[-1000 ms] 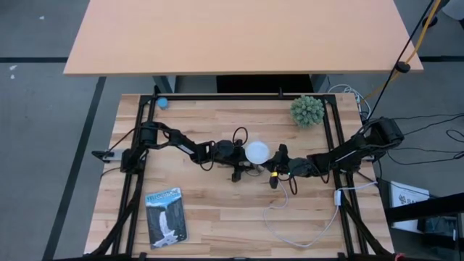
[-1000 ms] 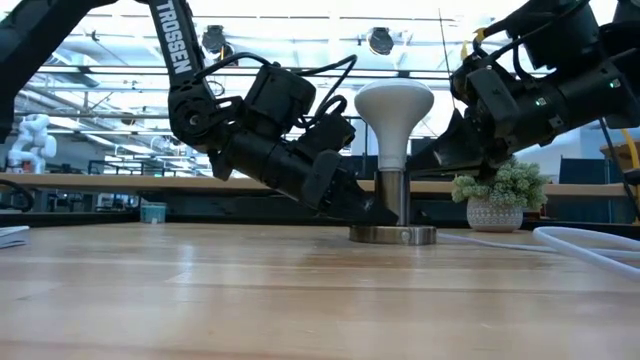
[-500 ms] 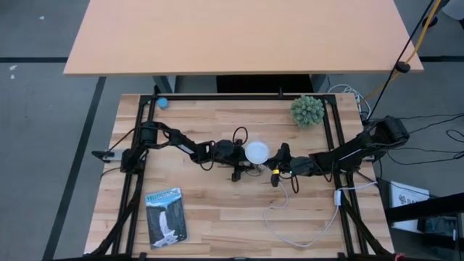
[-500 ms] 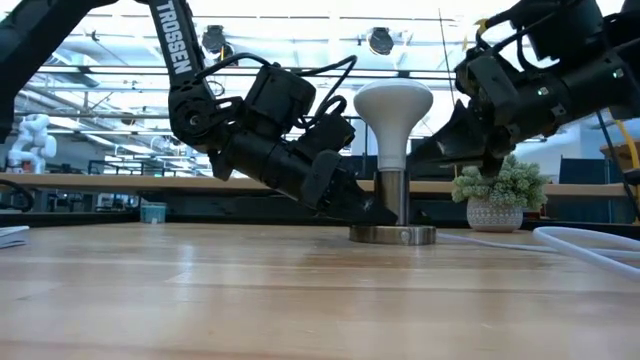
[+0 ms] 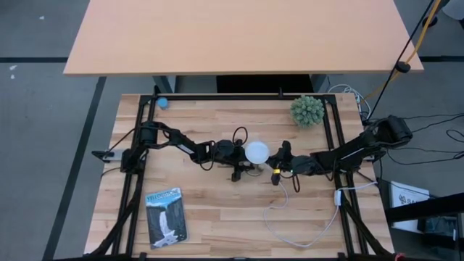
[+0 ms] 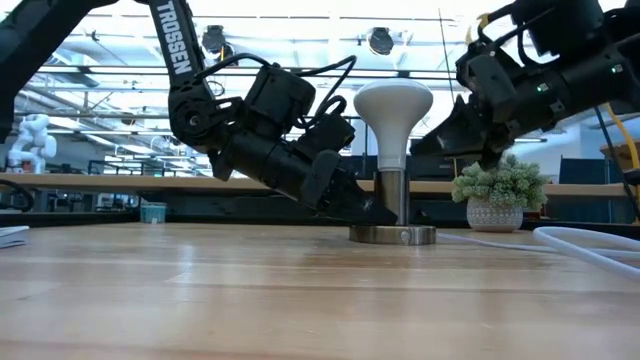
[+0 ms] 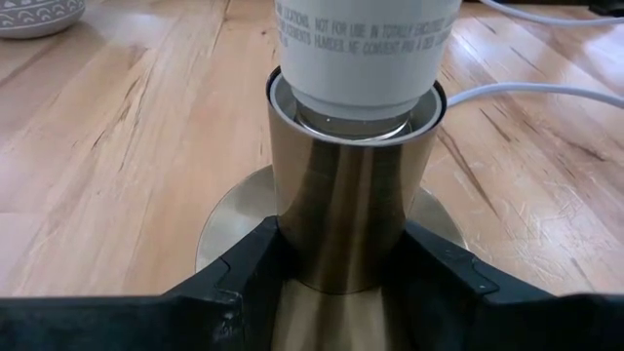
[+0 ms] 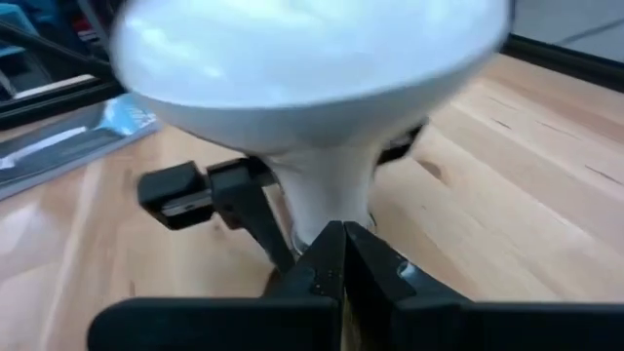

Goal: Screw lightbulb
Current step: Remove the lightbulb from the lamp

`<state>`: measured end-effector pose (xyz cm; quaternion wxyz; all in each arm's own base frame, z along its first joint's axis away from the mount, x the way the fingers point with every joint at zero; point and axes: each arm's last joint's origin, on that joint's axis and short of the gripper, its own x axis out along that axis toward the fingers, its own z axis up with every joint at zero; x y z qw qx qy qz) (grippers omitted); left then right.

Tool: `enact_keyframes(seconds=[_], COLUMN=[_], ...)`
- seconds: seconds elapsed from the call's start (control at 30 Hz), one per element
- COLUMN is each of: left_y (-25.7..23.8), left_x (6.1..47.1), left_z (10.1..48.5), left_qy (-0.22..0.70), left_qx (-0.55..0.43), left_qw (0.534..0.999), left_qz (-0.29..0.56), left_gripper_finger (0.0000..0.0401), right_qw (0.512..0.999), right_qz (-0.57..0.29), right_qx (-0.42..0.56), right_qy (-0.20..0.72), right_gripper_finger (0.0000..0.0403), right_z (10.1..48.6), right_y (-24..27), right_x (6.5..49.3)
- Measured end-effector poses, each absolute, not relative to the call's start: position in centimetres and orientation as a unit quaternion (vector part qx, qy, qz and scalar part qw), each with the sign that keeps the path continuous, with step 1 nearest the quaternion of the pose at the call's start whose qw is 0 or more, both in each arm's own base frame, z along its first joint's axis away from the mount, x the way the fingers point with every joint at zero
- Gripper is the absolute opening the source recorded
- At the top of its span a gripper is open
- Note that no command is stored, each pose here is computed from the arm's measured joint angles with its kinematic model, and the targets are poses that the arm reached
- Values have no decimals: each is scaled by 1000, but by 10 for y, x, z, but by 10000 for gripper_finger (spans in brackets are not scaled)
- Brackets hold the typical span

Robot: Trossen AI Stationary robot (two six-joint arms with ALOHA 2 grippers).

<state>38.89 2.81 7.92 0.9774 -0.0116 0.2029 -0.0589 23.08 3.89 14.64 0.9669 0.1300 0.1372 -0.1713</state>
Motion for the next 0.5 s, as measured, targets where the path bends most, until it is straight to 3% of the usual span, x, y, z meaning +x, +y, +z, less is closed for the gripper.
enact_keyframes(seconds=[0.3,0.5], left_y=[27,26], left_x=[389,390], left_z=[79,80], left_qy=[202,196], left_qx=[-15,-25], left_qw=[978,979], left_qz=[-59,-59], left_gripper_finger=[177,177], right_qw=[966,975], right_qz=[-172,-84], right_qx=[125,117], right_qy=[146,170], right_gripper_finger=[0,0], right_z=[142,143], right_y=[40,50], right_x=[238,259])
